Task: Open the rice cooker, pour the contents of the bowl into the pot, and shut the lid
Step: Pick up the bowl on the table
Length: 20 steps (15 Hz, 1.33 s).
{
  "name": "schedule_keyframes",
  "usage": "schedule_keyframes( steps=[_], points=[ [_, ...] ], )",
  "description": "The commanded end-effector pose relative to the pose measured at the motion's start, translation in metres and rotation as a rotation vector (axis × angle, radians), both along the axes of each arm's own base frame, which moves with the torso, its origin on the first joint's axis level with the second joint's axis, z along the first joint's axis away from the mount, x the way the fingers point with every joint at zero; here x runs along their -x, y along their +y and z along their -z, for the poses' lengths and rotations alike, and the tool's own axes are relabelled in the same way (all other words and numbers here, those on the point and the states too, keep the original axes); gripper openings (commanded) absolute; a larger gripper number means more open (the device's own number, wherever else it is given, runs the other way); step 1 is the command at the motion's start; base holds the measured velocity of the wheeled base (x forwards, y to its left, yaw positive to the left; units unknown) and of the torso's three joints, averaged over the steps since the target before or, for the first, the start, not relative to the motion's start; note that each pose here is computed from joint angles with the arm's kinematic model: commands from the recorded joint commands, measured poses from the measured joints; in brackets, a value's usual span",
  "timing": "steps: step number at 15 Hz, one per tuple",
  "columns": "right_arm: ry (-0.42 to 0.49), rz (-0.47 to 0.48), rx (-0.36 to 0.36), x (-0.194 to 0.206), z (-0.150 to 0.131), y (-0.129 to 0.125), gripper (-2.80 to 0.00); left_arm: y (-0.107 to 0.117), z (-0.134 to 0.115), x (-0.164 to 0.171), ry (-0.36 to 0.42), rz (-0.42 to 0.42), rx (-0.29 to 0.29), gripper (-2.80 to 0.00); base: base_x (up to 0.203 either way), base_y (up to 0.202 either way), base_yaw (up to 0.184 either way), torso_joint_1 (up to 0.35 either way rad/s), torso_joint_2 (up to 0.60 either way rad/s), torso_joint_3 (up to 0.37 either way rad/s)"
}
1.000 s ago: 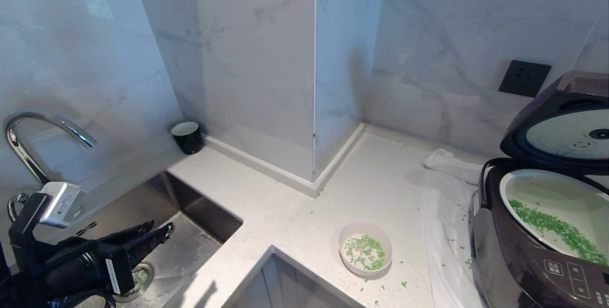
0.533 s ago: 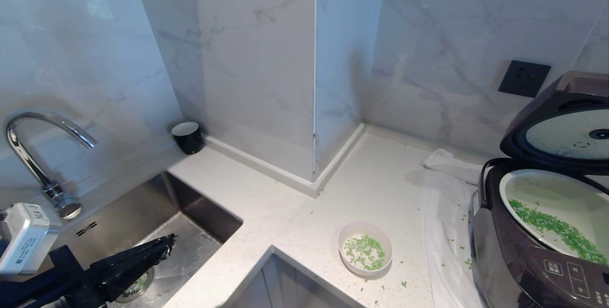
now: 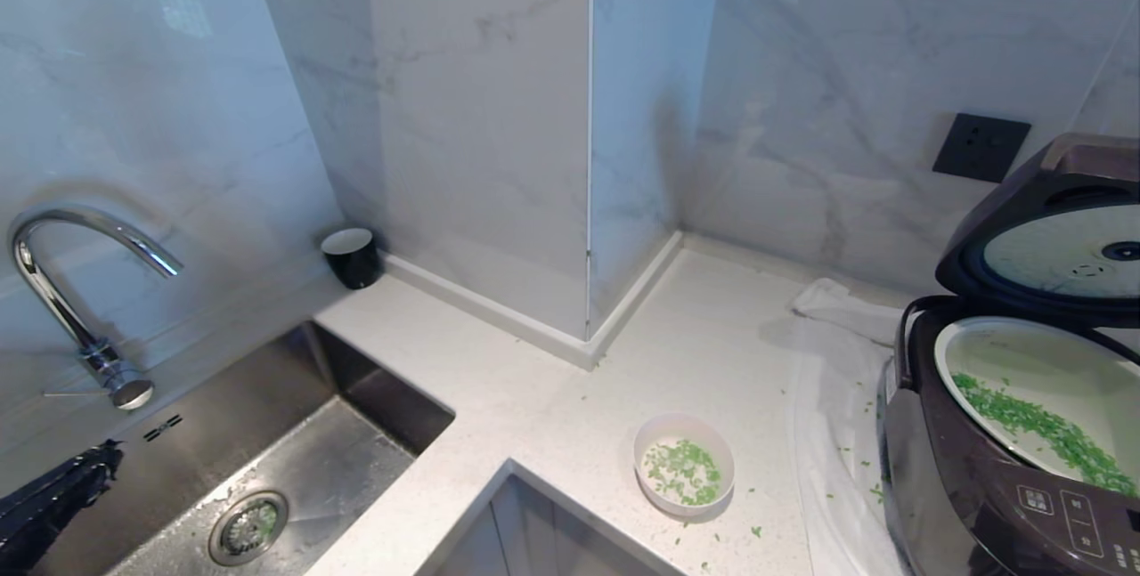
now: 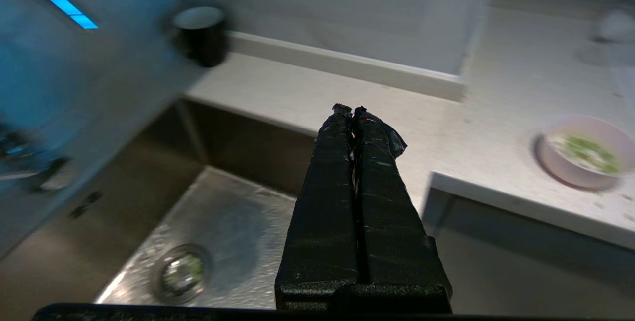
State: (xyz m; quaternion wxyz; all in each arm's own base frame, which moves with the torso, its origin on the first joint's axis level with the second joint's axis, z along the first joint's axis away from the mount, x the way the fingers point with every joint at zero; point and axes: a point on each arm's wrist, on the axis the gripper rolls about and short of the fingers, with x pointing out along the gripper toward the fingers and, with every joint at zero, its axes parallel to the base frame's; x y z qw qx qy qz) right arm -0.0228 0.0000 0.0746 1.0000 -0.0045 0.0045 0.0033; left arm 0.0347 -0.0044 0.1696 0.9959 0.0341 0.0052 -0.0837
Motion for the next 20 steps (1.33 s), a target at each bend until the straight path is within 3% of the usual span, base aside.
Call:
schedule_keyframes(
  steps=[1, 3, 4, 8, 12, 14, 17, 20],
  points=[
    [0.000, -0.001, 0.000, 0.000, 0.000, 0.000, -2.80, 0.002, -0.003, 0.025, -0.128, -0.111, -0.009, -2.80, 0.000, 0.000, 0.000, 0.000, 0.00, 0.000],
    [0.000, -0.001, 0.000, 0.000, 0.000, 0.000, -2.80, 0.000, 0.010, 0.041, -0.182, -0.073, -0.022, -2.80, 0.000, 0.000, 0.000, 0.000, 0.00, 0.000],
    [0.000, 0.000, 0.000, 0.000, 0.000, 0.000, -2.80, -0.001, 0.019, 0.041, -0.160, -0.050, -0.019, -2.80, 0.000, 0.000, 0.000, 0.000, 0.00, 0.000],
    [0.000, -0.001, 0.000, 0.000, 0.000, 0.000, -2.80, 0.000, 0.018, 0.044, -0.146, 0.099, -0.004, -2.80, 0.000, 0.000, 0.000, 0.000, 0.00, 0.000],
    [0.000, -0.001, 0.000, 0.000, 0.000, 0.000, -2.80, 0.000, 0.060, 0.061, -0.166, 0.059, -0.012, -2.80, 0.000, 0.000, 0.000, 0.000, 0.00, 0.000],
    [0.000, -0.002, 0.001, 0.000, 0.000, 0.000, -2.80, 0.001, 0.080, 0.061, -0.102, -0.004, -0.033, -2.80, 0.000, 0.000, 0.000, 0.000, 0.00, 0.000],
    [0.000, 0.000, 0.000, 0.000, 0.000, 0.000, -2.80, 0.001, 0.085, 0.061, -0.040, -0.028, -0.038, -2.80, 0.000, 0.000, 0.000, 0.000, 0.00, 0.000],
    [-0.004, -0.005, 0.012, 0.000, -0.001, 0.000, -2.80, 0.003, 0.087, 0.061, -0.030, -0.079, -0.058, -2.80, 0.000, 0.000, 0.000, 0.000, 0.00, 0.000]
  ],
)
